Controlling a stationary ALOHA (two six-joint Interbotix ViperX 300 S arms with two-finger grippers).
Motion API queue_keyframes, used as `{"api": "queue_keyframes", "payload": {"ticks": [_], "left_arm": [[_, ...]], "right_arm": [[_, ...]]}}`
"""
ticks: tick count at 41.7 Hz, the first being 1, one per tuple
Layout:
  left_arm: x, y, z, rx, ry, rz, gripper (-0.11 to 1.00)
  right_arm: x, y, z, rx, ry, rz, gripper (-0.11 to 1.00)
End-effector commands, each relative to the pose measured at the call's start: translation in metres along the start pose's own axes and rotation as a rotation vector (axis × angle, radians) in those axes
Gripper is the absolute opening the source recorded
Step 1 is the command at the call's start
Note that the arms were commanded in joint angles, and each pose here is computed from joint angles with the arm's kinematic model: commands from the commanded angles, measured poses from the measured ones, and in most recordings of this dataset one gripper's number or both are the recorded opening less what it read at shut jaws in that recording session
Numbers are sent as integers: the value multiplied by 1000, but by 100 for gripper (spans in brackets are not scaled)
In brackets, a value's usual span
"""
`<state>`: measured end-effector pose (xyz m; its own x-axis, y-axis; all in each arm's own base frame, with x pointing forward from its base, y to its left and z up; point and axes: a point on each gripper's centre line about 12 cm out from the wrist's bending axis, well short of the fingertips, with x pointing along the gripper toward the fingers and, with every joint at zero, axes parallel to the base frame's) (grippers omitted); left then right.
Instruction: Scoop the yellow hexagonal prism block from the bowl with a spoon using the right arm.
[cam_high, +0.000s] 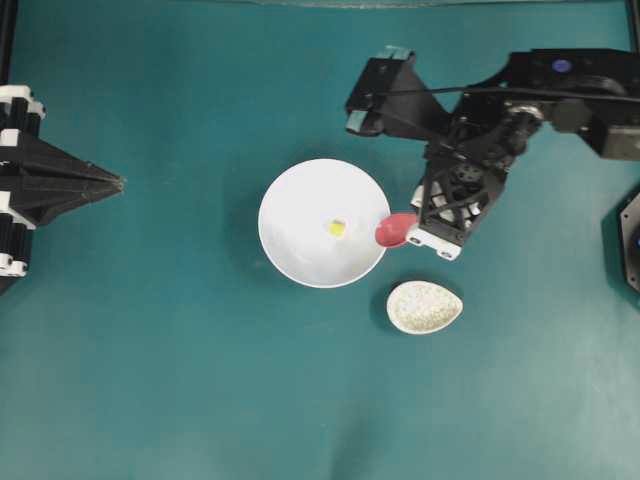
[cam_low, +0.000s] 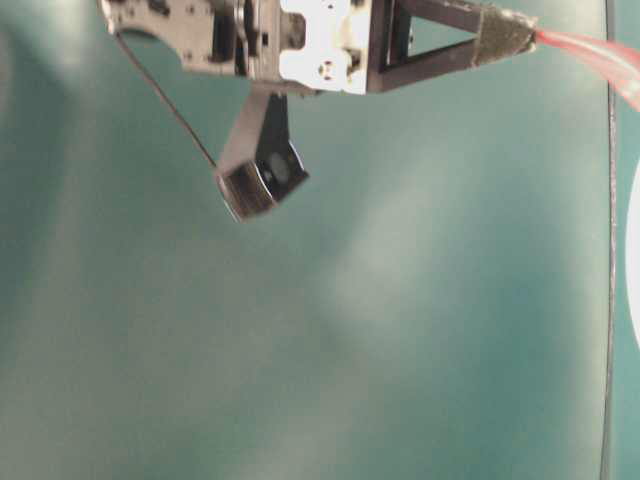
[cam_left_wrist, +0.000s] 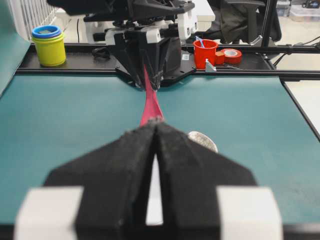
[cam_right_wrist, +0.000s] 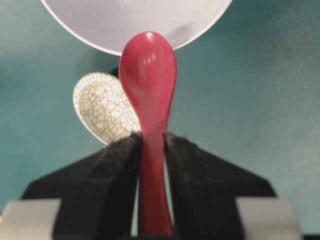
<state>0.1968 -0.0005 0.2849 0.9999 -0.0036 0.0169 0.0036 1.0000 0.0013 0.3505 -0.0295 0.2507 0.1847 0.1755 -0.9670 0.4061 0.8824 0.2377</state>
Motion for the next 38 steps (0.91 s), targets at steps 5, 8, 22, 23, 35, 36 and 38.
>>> {"api": "queue_keyframes", "payload": {"ticks": [5, 8, 22, 23, 35, 36, 38], "left_arm": [[3, 0, 8, 1, -18, -2, 0], [3, 0, 8, 3, -17, -1, 0], [3, 0, 8, 6, -17, -1, 0], [3, 0, 8, 6, -17, -1, 0], [3, 0, 8, 5, -17, 0, 0], [3, 0, 8, 6, -17, -2, 0], [3, 0, 8, 5, -17, 0, 0]], "right_arm": [[-15, 9, 17, -11, -4, 4, 23], [-16, 8, 22, -10, 9, -4, 23], [-14, 9, 36, -3, 44, -14, 23], [-13, 8, 37, 0, 47, -13, 23], [6, 2, 44, 13, 90, -33, 23], [8, 1, 44, 12, 91, -35, 23], [11, 1, 46, 10, 91, -35, 23]]}}
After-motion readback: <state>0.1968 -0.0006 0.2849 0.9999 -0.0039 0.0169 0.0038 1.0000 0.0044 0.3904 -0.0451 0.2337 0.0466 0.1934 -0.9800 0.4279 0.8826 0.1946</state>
